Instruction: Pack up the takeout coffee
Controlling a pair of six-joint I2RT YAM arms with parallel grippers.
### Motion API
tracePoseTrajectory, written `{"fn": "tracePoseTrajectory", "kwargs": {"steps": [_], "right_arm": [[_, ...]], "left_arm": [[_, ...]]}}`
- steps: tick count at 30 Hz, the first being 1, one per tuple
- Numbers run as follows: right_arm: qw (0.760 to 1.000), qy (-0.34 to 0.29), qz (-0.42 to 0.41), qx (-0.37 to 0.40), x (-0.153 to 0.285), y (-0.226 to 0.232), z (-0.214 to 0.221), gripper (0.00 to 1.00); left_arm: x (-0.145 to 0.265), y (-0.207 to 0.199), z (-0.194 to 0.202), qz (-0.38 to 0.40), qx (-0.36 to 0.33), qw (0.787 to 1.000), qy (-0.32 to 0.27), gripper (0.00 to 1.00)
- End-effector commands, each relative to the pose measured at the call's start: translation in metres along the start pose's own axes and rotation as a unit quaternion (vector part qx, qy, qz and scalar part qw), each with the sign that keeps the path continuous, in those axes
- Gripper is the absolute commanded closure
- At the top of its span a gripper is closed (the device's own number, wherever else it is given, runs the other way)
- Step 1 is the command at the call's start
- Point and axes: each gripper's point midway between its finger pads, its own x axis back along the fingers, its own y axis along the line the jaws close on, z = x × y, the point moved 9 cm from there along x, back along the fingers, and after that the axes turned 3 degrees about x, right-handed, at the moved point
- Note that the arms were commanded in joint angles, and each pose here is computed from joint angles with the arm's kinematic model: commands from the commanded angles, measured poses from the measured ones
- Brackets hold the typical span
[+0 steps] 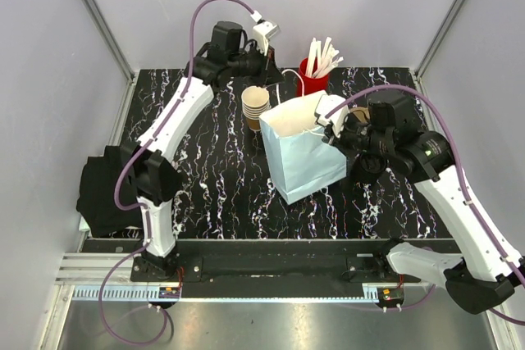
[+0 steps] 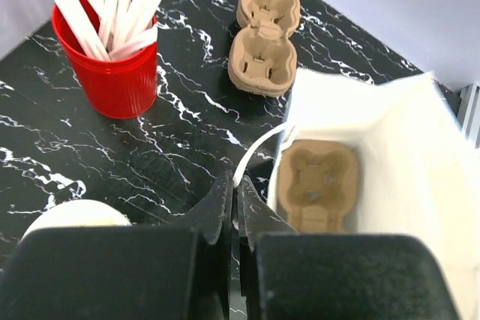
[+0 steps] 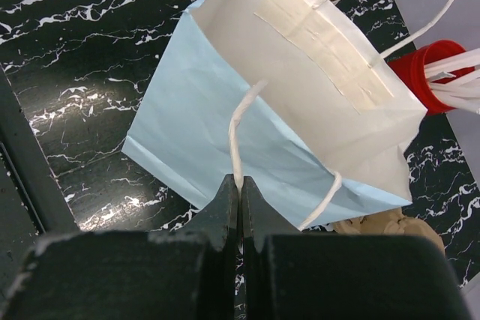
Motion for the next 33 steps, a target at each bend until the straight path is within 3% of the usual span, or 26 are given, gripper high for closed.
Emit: {"fn": "tracePoseTrajectory", "kwargs": {"steps": [1,11,16,21,28,29,33], "right_arm": [[0.999,-0.048,0.001,0.017,0.014,-0.005,-0.026,1.0],[0.997,-0.068,-0.028,0.012,0.016,-0.001,-0.034,1.0],[0.997,-0.065,-0.049,0.003,0.009,0.004,-0.027,1.0],[0.997,-0.04,-0.07,-0.011,-0.013,0.008,-0.011,1.0],[0.996,-0.06,-0.058,-0.017,-0.011,0.002,-0.023,0.7],[0.996,-0.062,-0.057,-0.015,-0.01,0.002,-0.024,0.55],[0.996,-0.073,-0.043,-0.007,0.001,0.001,-0.03,0.23]], "left_arm": [[0.053,-0.041,-0.041,-0.019,-0.051,0.996,-0.068,1.0],[0.106,-0.075,-0.032,-0.045,-0.079,0.992,-0.088,1.0],[0.106,-0.074,-0.012,-0.051,-0.073,0.993,-0.077,1.0],[0.087,-0.053,0.039,-0.068,-0.046,0.996,-0.015,1.0],[0.096,-0.055,0.031,-0.091,-0.06,0.993,-0.034,1.0],[0.099,-0.056,0.029,-0.094,-0.064,0.993,-0.039,1.0],[0.107,-0.059,0.023,-0.11,-0.073,0.99,-0.048,1.0]]}}
